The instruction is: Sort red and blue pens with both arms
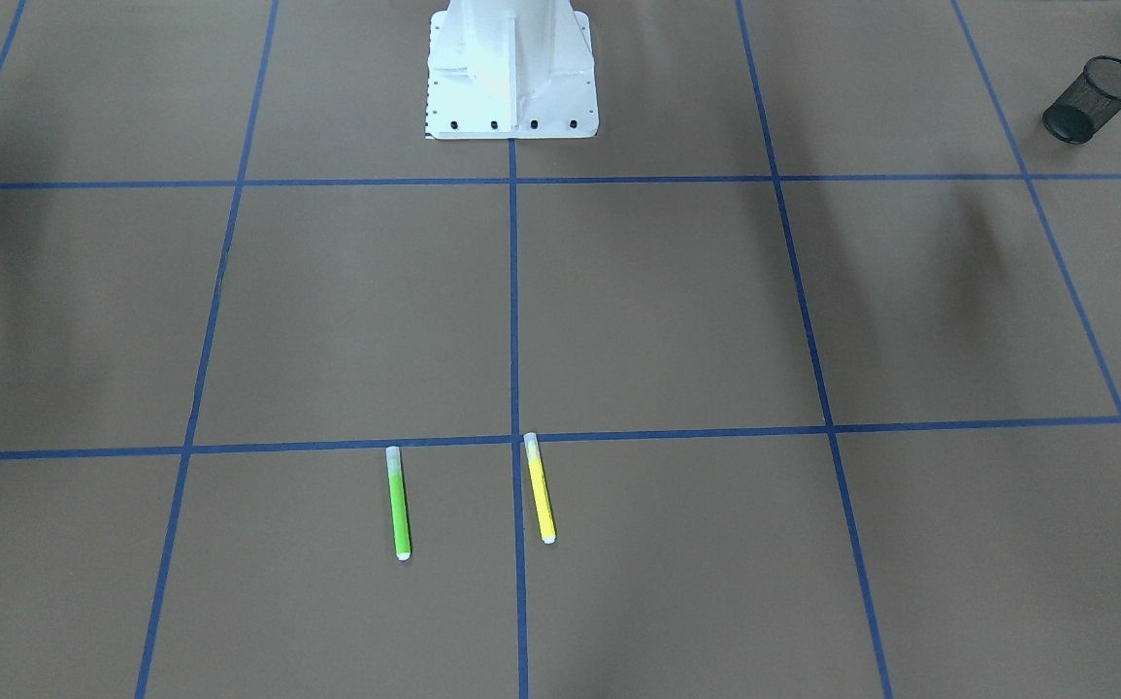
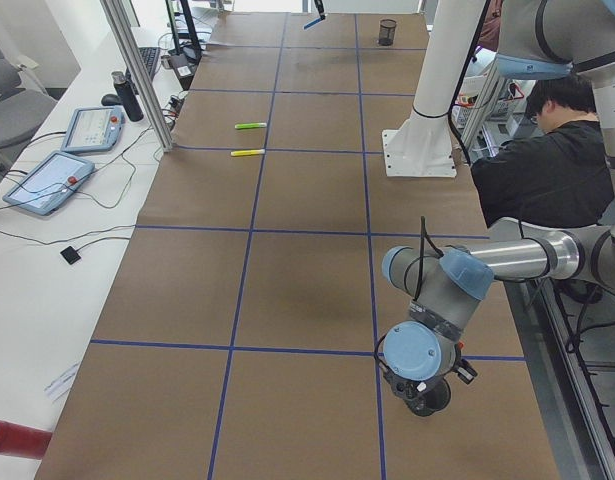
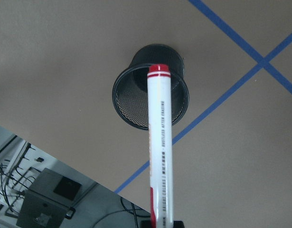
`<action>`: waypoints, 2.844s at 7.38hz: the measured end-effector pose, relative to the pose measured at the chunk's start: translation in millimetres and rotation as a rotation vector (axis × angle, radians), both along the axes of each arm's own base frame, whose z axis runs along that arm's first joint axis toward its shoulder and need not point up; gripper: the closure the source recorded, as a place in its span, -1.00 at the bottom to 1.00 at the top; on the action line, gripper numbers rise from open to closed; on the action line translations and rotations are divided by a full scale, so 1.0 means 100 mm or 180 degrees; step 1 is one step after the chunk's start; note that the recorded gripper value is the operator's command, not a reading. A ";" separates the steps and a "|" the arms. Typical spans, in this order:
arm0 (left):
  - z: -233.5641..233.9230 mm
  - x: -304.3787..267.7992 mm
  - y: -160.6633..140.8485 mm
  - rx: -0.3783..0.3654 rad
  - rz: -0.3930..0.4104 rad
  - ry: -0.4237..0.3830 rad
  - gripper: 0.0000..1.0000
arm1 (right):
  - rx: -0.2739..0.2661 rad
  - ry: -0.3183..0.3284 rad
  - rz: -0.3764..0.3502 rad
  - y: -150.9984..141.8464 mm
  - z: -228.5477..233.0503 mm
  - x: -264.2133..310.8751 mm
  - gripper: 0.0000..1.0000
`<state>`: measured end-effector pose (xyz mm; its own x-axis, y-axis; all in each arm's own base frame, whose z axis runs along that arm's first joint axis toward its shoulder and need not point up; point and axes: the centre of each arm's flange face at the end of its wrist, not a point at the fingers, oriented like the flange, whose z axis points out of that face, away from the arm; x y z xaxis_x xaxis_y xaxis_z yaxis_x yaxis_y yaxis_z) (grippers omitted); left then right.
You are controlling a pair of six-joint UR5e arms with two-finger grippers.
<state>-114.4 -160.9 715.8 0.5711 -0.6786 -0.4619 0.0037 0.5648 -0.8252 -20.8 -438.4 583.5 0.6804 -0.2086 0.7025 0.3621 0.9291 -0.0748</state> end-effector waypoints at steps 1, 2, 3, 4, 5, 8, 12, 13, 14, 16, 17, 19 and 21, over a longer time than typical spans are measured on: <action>0.07 0.04 0.08 -0.0110 -0.0060 0.0088 1.00 | 0.0011 -0.0003 0.0001 -0.01 -0.01 0.00 1.00; 0.09 0.07 0.12 -0.0191 -0.0118 0.0171 1.00 | 0.0019 -0.0005 0.0001 -0.02 -0.02 0.00 1.00; 0.11 0.09 0.14 -0.0250 -0.0182 0.0235 1.00 | 0.0030 -0.0008 0.0001 -0.03 -0.04 -0.01 1.00; 0.16 0.11 0.16 -0.0309 -0.0262 0.0289 1.00 | 0.0041 -0.0010 0.0002 -0.04 -0.05 -0.01 1.00; 0.23 0.14 0.17 -0.0373 -0.0365 0.0346 1.00 | 0.0049 -0.0010 0.0006 -0.05 -0.06 -0.01 1.00; 0.44 0.20 0.23 -0.0546 -0.0553 0.0447 1.00 | 0.0068 -0.0017 0.0021 -0.09 -0.10 -0.02 1.00; 0.66 0.25 0.30 -0.0706 -0.0713 0.0525 -1.00 | 0.0076 -0.0067 0.0038 -0.12 -0.14 -0.04 1.00; 0.68 0.25 0.31 -0.0719 -0.0730 0.0532 -1.00 | 0.0074 -0.0071 0.0038 -0.12 -0.14 -0.04 1.00; 0.67 0.25 0.29 -0.0710 -0.0739 0.0532 -1.00 | 0.0062 -0.0071 0.0040 -0.12 -0.14 -0.04 1.00; 0.62 0.19 0.08 -0.0605 -0.0745 0.0515 -1.00 | -0.0008 -0.0077 0.0071 -0.10 -0.12 -0.02 1.00; 0.56 0.14 -0.10 -0.0505 -0.0743 0.0499 -1.00 | -0.0086 -0.0069 0.0115 -0.07 -0.12 0.04 1.00; 0.41 0.02 -0.53 -0.0206 -0.0764 0.0467 -1.00 | -0.0289 -0.0044 0.0203 0.03 -0.13 0.21 1.00; 0.20 -0.09 -1.03 0.0356 -0.0886 0.0449 -1.00 | -0.0696 0.0033 0.0248 0.21 -0.07 0.31 1.00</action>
